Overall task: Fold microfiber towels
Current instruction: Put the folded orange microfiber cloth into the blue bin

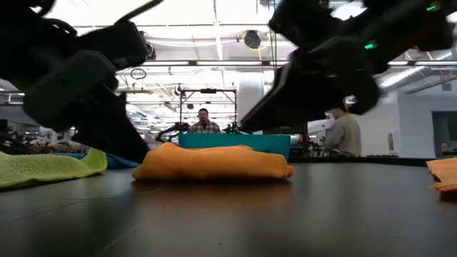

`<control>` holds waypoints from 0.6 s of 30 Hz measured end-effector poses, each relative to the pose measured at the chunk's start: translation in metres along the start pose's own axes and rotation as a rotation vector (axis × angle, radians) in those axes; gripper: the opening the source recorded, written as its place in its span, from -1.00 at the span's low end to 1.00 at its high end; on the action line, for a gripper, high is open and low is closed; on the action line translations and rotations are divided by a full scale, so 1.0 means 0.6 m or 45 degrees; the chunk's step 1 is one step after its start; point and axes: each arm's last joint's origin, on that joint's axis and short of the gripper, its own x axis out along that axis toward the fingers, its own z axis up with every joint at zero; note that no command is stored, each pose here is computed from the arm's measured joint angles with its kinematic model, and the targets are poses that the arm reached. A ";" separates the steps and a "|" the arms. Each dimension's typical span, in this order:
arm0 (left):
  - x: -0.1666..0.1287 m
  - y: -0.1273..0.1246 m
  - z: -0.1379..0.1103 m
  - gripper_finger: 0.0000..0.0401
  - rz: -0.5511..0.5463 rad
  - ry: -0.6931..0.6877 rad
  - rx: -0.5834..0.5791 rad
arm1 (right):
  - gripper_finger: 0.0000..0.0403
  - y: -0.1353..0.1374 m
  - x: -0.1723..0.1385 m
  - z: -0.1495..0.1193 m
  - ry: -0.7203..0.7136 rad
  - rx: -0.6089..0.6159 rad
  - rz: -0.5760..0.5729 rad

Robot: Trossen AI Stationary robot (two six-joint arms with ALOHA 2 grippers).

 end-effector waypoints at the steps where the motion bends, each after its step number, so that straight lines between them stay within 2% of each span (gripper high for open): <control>1: 0.002 0.002 0.001 -0.94 0.001 0.013 -0.012 | -0.40 -0.007 0.007 0.001 -0.013 0.005 0.007; 6: 0.010 0.008 0.005 -0.99 -0.030 0.083 -0.051 | -0.40 -0.038 0.032 0.004 -0.041 0.027 0.023; 11: 0.013 0.009 0.007 -0.92 -0.051 0.109 -0.083 | -0.40 -0.059 0.050 -0.004 -0.011 0.038 0.002; 18: 0.003 -0.015 0.011 -0.94 -0.248 0.077 -0.001 | -0.40 -0.079 0.064 -0.020 0.058 0.096 -0.007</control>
